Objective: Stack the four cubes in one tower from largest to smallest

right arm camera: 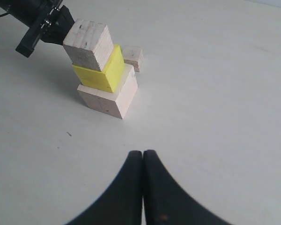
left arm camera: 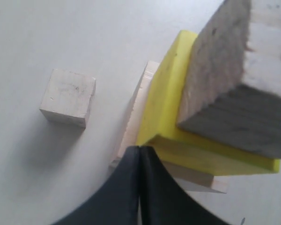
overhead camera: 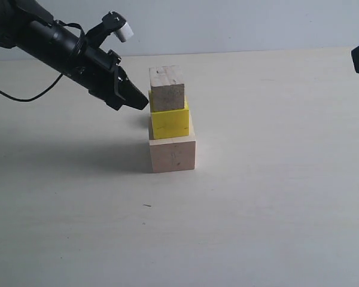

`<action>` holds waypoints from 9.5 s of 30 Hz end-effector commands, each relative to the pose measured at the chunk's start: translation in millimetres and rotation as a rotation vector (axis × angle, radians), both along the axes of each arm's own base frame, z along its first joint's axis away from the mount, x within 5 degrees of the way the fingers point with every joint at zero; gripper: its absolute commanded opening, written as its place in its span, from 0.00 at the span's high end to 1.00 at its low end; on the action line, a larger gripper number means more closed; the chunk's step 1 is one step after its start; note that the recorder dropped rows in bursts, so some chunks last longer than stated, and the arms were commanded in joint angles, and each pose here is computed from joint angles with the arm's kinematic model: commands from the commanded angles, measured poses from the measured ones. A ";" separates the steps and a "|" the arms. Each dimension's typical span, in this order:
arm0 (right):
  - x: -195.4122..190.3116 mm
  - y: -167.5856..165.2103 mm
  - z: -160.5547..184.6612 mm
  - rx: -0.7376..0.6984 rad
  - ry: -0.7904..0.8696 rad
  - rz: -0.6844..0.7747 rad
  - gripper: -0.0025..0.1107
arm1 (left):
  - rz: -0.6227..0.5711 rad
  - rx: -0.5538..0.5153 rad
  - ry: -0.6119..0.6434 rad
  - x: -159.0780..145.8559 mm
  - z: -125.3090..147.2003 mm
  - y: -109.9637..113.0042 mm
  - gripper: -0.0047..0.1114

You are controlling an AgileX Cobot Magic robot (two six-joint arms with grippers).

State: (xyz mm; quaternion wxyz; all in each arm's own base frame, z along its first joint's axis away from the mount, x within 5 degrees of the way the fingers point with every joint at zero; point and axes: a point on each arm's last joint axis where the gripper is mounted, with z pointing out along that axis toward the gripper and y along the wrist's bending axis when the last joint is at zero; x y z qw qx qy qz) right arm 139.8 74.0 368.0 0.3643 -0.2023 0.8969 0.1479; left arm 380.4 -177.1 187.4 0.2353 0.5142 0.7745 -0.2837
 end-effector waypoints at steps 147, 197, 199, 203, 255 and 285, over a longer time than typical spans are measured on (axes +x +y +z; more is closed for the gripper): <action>349.3 78.4 -239.6 0.278 0.676 -0.017 0.98 | 0.452 -0.064 0.061 38.1 28.6 76.9 0.96; 339.5 143.5 -269.9 0.456 0.788 0.016 0.98 | 0.410 0.000 0.027 37.4 25.4 84.5 0.96; 338.9 143.5 -269.8 0.455 0.794 0.020 0.98 | 0.412 0.002 0.024 37.7 25.3 84.9 0.96; 339.0 144.4 -268.8 0.471 0.796 0.021 0.98 | 0.432 0.002 0.023 39.5 25.3 92.7 0.96; 338.0 143.6 -272.5 0.536 0.835 0.063 0.98 | 0.452 -0.010 0.043 34.8 12.2 100.5 0.96; 348.3 -20.5 -109.0 0.354 0.466 -0.094 0.98 | 0.523 -0.105 0.188 39.1 -13.5 69.8 0.69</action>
